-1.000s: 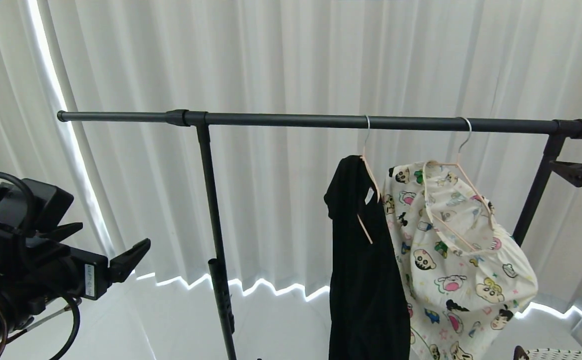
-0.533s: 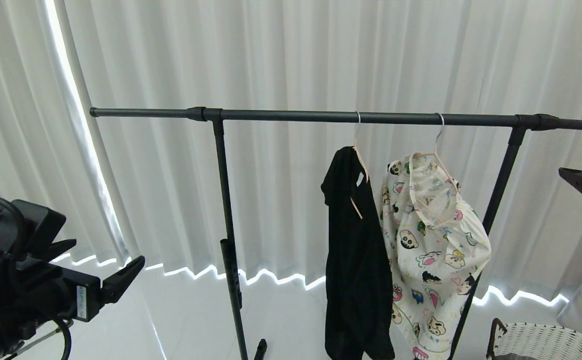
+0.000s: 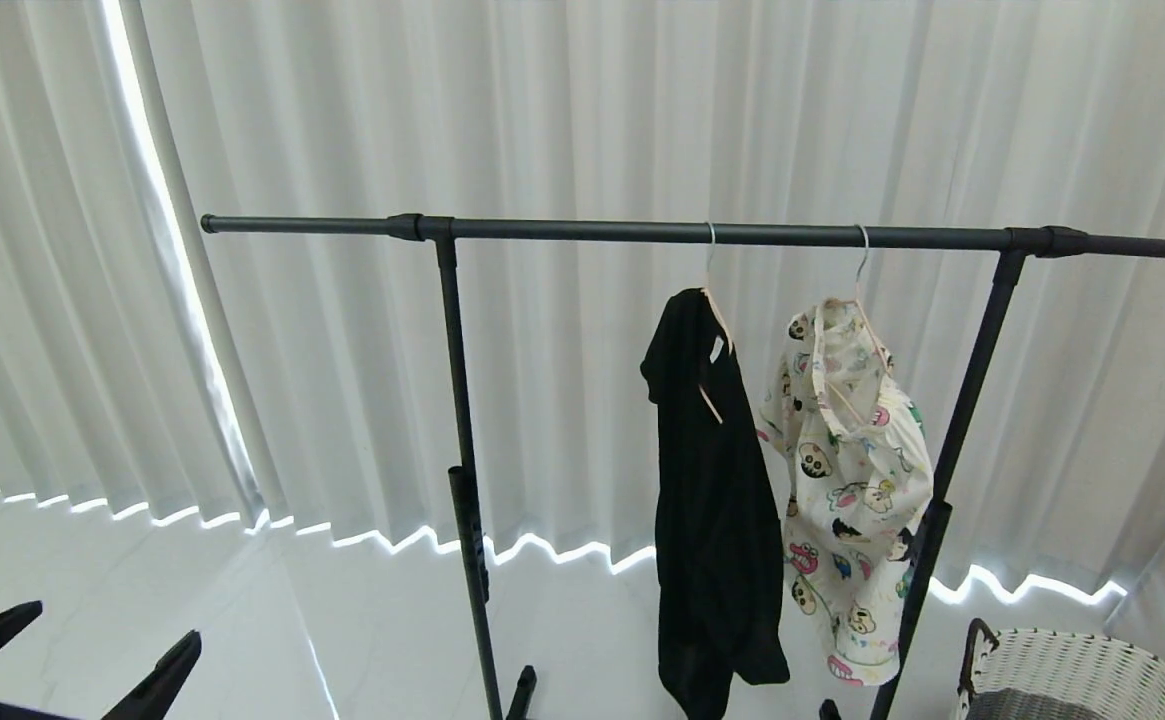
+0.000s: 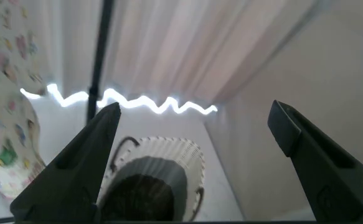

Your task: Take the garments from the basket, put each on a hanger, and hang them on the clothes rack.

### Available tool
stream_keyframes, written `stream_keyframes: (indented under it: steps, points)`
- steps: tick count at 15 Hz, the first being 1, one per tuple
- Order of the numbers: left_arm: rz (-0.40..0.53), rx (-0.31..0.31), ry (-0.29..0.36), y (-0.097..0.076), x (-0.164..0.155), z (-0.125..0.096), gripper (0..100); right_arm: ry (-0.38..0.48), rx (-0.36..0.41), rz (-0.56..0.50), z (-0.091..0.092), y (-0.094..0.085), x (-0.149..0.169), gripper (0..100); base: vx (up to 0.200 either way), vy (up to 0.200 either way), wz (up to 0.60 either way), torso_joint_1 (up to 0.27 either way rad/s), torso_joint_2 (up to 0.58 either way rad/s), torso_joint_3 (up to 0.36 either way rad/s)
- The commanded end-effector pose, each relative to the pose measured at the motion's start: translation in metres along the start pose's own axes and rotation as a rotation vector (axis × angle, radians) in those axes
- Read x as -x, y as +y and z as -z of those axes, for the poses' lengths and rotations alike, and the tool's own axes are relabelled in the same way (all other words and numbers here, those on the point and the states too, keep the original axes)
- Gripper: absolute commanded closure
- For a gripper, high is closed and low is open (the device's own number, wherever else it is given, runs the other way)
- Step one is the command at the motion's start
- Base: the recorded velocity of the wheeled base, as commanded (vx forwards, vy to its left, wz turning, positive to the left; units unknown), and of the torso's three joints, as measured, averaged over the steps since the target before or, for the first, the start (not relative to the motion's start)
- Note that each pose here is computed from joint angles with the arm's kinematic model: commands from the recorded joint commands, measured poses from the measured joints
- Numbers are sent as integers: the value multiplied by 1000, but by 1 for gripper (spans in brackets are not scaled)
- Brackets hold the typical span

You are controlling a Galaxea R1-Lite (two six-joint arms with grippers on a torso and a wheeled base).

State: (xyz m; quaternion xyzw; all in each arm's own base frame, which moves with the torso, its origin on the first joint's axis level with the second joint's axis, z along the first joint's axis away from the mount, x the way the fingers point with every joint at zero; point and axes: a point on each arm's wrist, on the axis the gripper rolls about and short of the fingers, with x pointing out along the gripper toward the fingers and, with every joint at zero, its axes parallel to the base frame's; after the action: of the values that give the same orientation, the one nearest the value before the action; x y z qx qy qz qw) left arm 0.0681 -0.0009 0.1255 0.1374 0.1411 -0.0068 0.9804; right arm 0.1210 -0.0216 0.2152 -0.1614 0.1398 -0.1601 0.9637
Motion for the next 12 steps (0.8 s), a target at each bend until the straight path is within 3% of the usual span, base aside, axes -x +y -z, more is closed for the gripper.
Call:
stream_keyframes:
  steps: [1,2,4,6,9,11,12]
  points:
    - [-112,16,-85,-6,43,36,0,-45,-19,50,43,1,45,0,0,0,0,0,0,0]
    - [-173,19,-109,-10,60,58,0,-84,-20,2,64,6,59,0,0,0,0,0,0,0]
    - [-230,23,-189,-10,76,63,0,-162,-15,-148,84,15,72,0,0,0,0,0,0,0]
    - [-230,26,-240,-11,79,65,0,-173,11,-238,108,23,77,0,0,0,0,0,0,0]
    - [-232,25,-239,-11,79,65,0,-211,8,-231,149,33,96,0,0,0,0,0,0,0]
    - [-231,40,-239,-11,79,66,0,-233,-5,-216,155,33,107,0,0,0,0,0,0,0]
    - [-228,68,-242,-11,79,66,0,-236,-18,-127,156,32,104,0,0,0,0,0,0,0]
